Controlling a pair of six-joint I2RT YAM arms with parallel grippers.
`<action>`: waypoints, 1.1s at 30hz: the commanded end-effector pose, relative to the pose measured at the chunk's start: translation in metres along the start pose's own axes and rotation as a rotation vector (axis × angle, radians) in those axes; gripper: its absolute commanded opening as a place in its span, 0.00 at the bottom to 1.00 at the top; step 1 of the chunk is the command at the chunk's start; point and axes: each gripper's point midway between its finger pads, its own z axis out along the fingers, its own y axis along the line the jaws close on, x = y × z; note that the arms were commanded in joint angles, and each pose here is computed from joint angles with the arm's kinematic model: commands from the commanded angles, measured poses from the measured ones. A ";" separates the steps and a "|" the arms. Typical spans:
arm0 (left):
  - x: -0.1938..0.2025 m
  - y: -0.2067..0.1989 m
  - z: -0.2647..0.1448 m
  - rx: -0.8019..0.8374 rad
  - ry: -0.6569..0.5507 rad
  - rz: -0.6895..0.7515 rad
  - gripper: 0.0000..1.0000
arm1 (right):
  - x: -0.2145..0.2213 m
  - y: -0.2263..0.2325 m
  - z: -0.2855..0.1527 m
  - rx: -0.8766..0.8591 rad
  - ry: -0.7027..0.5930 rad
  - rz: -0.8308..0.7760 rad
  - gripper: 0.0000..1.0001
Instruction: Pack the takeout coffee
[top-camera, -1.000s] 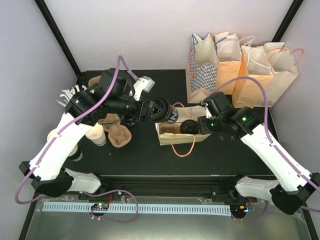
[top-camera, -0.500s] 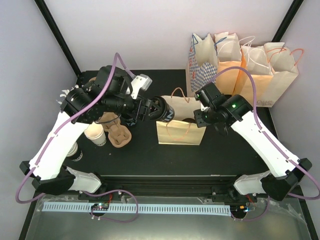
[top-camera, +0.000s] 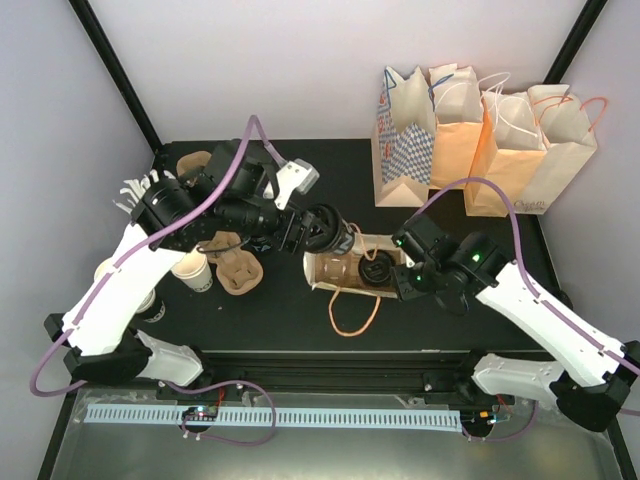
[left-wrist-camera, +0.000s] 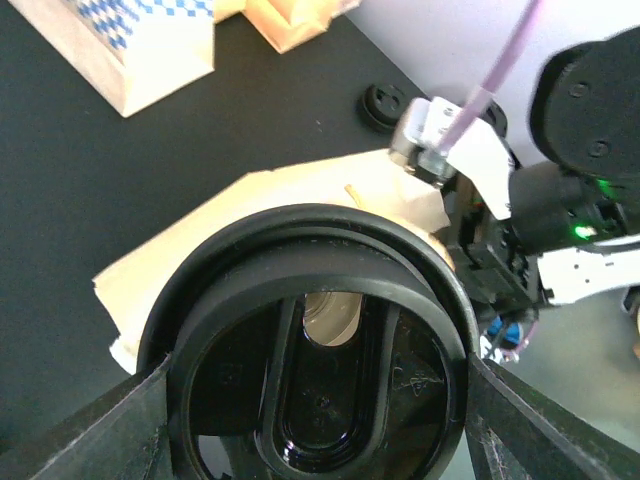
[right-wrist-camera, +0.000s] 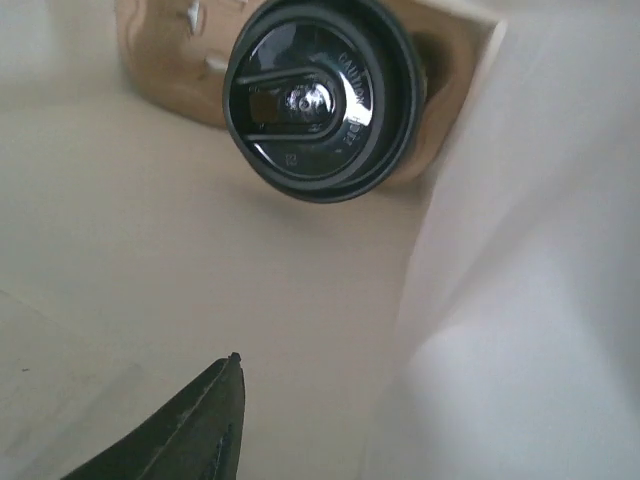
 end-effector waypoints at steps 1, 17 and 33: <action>0.031 -0.014 -0.001 0.028 0.083 0.037 0.49 | 0.014 0.010 0.004 -0.050 0.011 0.074 0.48; 0.086 -0.020 0.003 -0.015 0.098 0.053 0.49 | -0.010 0.026 -0.015 -0.119 -0.121 0.055 0.55; 0.064 0.004 0.061 -0.259 0.066 0.278 0.47 | -0.053 0.038 -0.008 -0.043 -0.139 0.049 0.49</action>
